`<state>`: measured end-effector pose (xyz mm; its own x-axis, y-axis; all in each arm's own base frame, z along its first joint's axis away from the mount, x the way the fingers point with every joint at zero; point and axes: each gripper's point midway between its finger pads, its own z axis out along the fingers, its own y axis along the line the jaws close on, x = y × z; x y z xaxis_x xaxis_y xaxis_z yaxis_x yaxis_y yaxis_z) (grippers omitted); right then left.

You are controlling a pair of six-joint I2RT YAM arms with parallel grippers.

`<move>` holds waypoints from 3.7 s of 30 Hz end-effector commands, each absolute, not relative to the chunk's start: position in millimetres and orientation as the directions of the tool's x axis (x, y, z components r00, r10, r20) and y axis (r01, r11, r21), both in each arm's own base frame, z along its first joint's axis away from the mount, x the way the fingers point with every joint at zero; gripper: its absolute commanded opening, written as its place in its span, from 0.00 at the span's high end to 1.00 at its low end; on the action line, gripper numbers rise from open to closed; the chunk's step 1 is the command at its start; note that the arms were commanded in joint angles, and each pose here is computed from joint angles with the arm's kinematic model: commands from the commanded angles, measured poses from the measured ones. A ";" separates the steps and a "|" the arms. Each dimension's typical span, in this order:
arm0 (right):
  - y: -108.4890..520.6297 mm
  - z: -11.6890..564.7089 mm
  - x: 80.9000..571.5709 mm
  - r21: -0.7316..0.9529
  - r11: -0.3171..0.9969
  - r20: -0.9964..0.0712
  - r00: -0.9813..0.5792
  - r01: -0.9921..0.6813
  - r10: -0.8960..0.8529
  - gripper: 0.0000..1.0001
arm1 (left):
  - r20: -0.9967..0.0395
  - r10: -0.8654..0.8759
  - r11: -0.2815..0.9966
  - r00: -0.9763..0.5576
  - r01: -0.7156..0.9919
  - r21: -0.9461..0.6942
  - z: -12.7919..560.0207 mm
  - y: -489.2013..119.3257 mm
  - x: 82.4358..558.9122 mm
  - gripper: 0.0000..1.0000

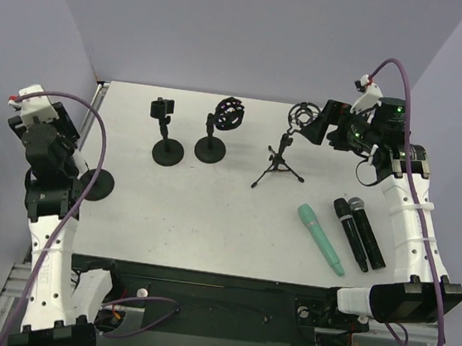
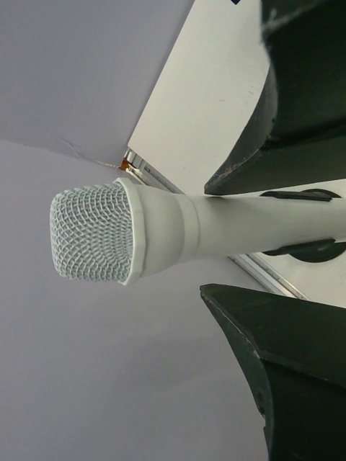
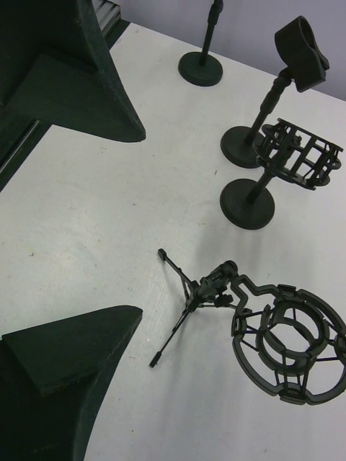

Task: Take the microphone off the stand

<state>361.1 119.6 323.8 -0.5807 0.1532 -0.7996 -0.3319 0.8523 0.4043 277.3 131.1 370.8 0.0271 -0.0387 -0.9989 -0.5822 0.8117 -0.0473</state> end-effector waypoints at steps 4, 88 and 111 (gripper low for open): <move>126.5 329.5 357.7 0.419 0.829 -0.810 -0.566 -0.372 0.155 0.11 | -0.988 -0.036 0.805 0.150 -0.581 -0.117 399.9 140.1 307.5 0.66; 395.1 296.4 319.6 0.209 0.052 -0.970 -0.214 -0.977 -0.116 0.19 | -0.998 0.067 0.409 -0.012 0.912 0.017 379.3 -223.8 301.7 1.00; 374.4 225.1 322.7 0.316 0.172 -0.889 -0.355 -0.933 -0.291 1.00 | -0.977 -0.035 0.519 0.208 0.840 0.161 510.4 -191.1 308.1 1.00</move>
<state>318.0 398.5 256.8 -0.3078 -0.2059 -0.9289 -0.9514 0.0788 0.2978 329.5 -202.9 394.4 -0.1059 0.0447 -0.9934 0.8625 0.5013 -0.0694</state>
